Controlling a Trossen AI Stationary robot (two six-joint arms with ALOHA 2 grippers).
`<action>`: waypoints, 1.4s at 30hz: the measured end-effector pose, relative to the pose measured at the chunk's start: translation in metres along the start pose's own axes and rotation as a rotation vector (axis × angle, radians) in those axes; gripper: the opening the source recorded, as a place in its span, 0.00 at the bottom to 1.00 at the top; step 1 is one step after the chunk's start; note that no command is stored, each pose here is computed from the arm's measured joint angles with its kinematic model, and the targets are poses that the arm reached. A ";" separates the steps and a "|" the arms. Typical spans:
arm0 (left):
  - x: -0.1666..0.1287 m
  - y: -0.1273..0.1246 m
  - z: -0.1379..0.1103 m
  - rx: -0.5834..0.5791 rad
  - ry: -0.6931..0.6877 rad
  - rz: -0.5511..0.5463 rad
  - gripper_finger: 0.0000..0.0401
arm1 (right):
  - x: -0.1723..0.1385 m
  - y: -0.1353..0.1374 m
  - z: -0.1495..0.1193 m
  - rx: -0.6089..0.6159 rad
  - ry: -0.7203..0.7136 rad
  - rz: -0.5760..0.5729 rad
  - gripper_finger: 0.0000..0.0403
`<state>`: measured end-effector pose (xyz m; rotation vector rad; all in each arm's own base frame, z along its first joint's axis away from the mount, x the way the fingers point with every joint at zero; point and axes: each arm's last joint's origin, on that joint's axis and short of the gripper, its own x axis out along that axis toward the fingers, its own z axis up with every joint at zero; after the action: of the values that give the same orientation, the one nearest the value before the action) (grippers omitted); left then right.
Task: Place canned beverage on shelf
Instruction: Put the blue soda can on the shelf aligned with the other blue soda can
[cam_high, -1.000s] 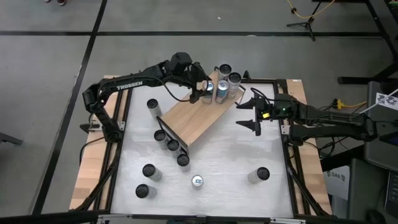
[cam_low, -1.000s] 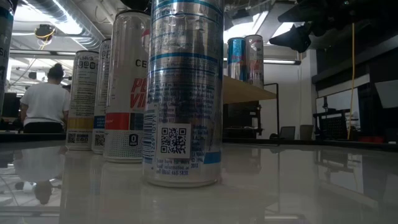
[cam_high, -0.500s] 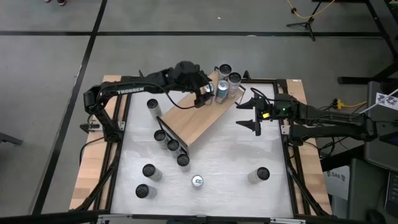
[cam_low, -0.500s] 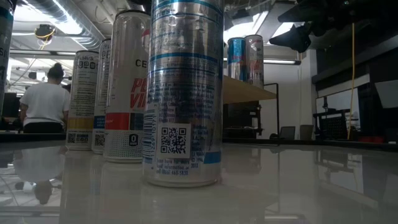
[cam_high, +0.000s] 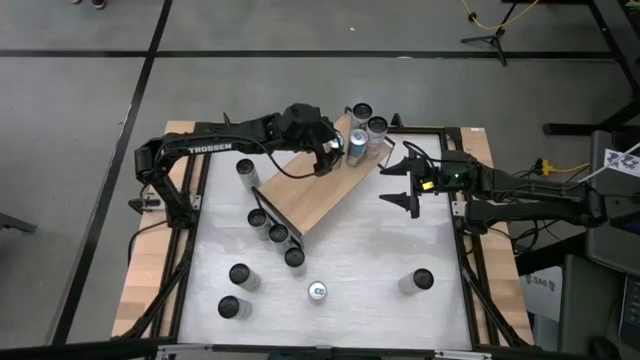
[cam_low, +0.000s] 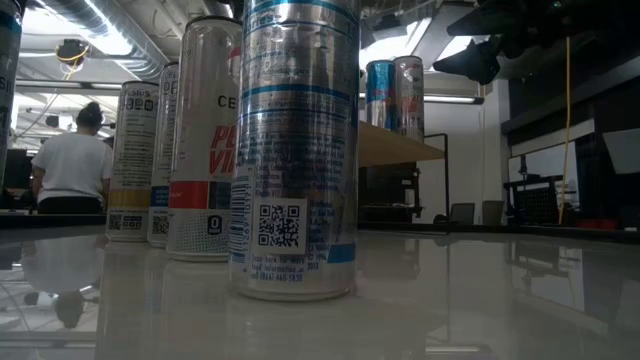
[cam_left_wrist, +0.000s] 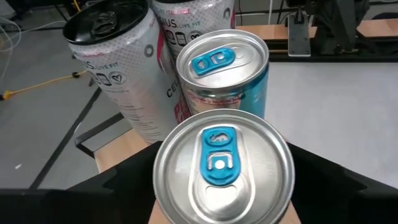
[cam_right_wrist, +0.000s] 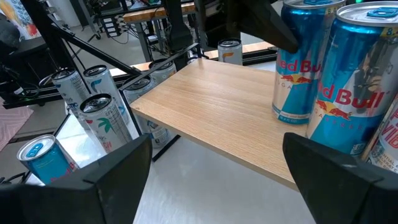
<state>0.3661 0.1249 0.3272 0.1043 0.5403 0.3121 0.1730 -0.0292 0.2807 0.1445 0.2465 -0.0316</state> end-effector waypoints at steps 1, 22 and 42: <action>0.000 0.000 0.000 0.000 0.000 0.000 0.71 | 0.000 0.000 0.000 0.000 0.000 0.000 0.88; -0.002 0.037 -0.008 0.039 -0.078 -0.299 0.57 | 0.000 0.000 0.000 0.000 0.000 0.000 0.88; -0.004 0.031 -0.013 0.164 -0.041 -0.351 0.57 | 0.000 0.000 -0.003 0.005 0.026 -0.002 0.88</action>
<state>0.3479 0.1534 0.3235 0.1715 0.5322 -0.0770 0.1724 -0.0291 0.2783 0.1496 0.2724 -0.0328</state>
